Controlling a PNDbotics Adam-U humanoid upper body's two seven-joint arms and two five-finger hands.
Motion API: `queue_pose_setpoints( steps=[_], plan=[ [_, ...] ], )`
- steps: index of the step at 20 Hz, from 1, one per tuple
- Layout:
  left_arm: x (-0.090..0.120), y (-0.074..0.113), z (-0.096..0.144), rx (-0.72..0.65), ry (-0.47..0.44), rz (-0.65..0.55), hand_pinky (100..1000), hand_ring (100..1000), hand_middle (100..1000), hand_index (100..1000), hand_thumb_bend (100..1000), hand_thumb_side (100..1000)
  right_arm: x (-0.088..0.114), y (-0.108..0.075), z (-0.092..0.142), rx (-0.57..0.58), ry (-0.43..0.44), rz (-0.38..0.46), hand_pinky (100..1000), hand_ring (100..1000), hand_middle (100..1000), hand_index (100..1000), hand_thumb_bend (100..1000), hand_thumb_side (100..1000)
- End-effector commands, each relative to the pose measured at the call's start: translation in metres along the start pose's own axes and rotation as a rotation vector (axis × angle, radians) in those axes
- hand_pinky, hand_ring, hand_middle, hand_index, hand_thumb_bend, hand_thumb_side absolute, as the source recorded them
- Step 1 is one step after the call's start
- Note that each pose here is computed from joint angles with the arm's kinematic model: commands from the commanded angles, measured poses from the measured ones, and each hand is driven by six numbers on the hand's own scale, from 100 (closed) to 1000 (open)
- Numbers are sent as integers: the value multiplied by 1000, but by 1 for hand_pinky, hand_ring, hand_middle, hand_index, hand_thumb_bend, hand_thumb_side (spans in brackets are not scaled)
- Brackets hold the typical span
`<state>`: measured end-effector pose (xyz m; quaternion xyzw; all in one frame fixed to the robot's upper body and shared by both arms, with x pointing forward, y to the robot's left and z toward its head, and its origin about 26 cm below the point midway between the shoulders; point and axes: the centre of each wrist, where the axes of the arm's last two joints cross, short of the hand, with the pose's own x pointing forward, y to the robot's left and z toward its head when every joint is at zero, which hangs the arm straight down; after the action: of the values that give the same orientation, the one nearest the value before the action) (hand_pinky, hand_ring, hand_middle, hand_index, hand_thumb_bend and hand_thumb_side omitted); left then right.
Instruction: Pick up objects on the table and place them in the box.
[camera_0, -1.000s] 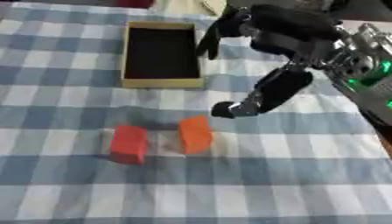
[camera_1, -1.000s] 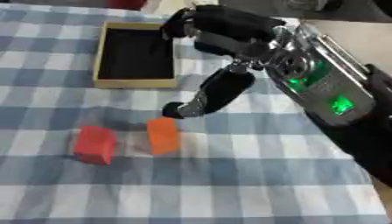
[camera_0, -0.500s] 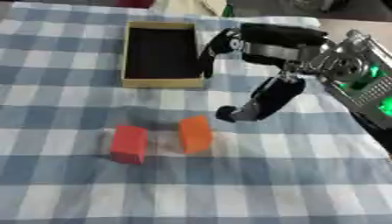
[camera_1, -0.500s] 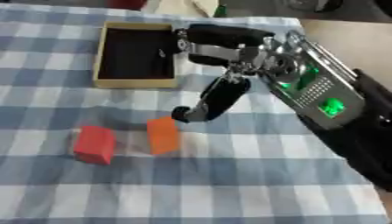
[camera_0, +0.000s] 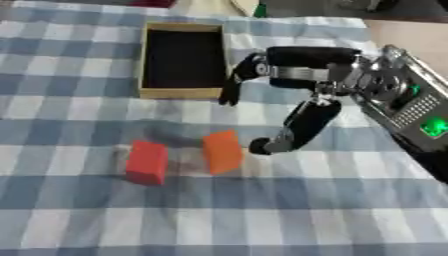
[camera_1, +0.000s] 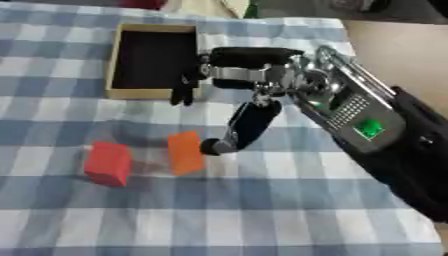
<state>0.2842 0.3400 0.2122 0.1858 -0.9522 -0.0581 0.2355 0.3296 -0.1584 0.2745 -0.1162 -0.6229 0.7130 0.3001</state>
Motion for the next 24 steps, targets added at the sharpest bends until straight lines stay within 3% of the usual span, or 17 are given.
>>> queue_pose_setpoints(
  steps=[1, 10, 24],
  plan=[
    [6, 2, -7, -19, -35, -7, 737, 642, 634, 793, 100, 837, -4, -2, 0, -7, 31, 47, 913, 904, 674, 798, 505, 195],
    [6, 1, -7, -22, -33, -5, 736, 641, 635, 793, 100, 839, -13, 13, -17, -17, 89, 127, 909, 907, 687, 809, 538, 235],
    [6, 0, -8, -22, -32, 0, 737, 641, 636, 793, 100, 845, -17, 30, -30, 16, 81, 104, 906, 902, 678, 808, 496, 260]
  ],
)
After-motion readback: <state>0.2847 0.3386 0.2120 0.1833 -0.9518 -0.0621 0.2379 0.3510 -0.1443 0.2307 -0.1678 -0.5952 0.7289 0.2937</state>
